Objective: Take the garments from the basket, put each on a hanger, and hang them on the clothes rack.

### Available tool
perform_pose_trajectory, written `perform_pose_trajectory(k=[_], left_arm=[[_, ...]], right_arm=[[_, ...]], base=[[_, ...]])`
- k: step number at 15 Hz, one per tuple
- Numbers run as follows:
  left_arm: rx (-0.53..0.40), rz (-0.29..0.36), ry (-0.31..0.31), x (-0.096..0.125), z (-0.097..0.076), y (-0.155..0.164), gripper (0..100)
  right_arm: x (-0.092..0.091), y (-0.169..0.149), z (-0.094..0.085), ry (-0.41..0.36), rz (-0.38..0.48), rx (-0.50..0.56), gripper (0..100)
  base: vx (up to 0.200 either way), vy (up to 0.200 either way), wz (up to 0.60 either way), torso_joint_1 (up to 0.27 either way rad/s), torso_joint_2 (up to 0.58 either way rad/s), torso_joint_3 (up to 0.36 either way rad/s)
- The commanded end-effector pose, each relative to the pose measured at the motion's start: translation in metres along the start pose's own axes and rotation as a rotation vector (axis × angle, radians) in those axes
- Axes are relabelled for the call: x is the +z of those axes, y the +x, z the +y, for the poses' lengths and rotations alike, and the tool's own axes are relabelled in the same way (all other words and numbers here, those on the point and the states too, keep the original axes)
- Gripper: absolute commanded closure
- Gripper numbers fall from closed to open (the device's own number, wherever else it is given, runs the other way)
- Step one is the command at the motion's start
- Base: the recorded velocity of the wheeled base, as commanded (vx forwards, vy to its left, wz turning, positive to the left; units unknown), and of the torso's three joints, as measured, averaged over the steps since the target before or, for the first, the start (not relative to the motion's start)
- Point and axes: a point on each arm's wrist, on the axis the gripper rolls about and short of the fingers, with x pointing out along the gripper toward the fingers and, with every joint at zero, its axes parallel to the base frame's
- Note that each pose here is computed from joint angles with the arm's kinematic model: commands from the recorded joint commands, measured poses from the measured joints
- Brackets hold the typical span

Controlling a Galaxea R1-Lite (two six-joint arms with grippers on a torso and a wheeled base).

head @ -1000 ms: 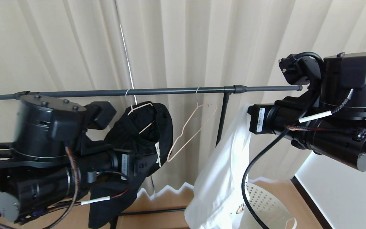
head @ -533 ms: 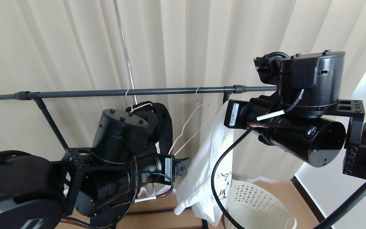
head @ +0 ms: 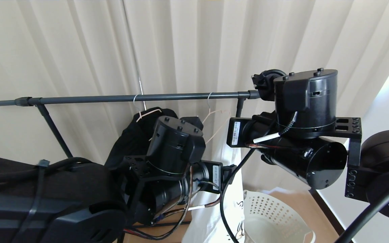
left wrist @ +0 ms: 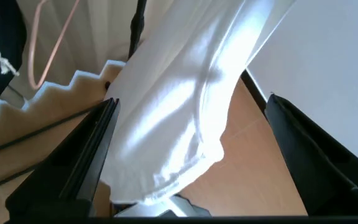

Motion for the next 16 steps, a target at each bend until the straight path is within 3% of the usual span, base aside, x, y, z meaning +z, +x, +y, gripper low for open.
perform_pose_trajectory(k=[1, 10, 13, 14, 16], left_arm=[[0.046, -0.014, 0.003, -0.004, -0.003, 0.017, 0], [0.211, -0.109, -0.004, 0.007, -0.003, 0.044, 0], [0.261, -0.103, 0.04, 0.002, 0.001, 0.044, 0], [0.307, -0.082, 0.083, -0.004, 0.009, 0.049, 0], [0.339, -0.068, 0.107, -0.006, 0.017, 0.055, 0]], right_arm=[[-0.003, 0.0, 0.002, -0.006, 0.004, -0.005, 100], [-0.004, -0.003, 0.004, -0.012, -0.011, -0.033, 100], [-0.003, -0.003, 0.002, -0.008, -0.02, -0.049, 100], [-0.001, -0.004, 0.002, -0.007, -0.024, -0.05, 100], [0.001, -0.005, 0.0, -0.003, -0.031, -0.054, 100]], base=[[0.0, 0.0, 0.0, 0.0, 0.0, 0.0], [0.0, 0.0, 0.0, 0.0, 0.0, 0.0], [0.0, 0.0, 0.0, 0.0, 0.0, 0.0], [0.0, 0.0, 0.0, 0.0, 0.0, 0.0], [0.0, 0.0, 0.0, 0.0, 0.0, 0.0]])
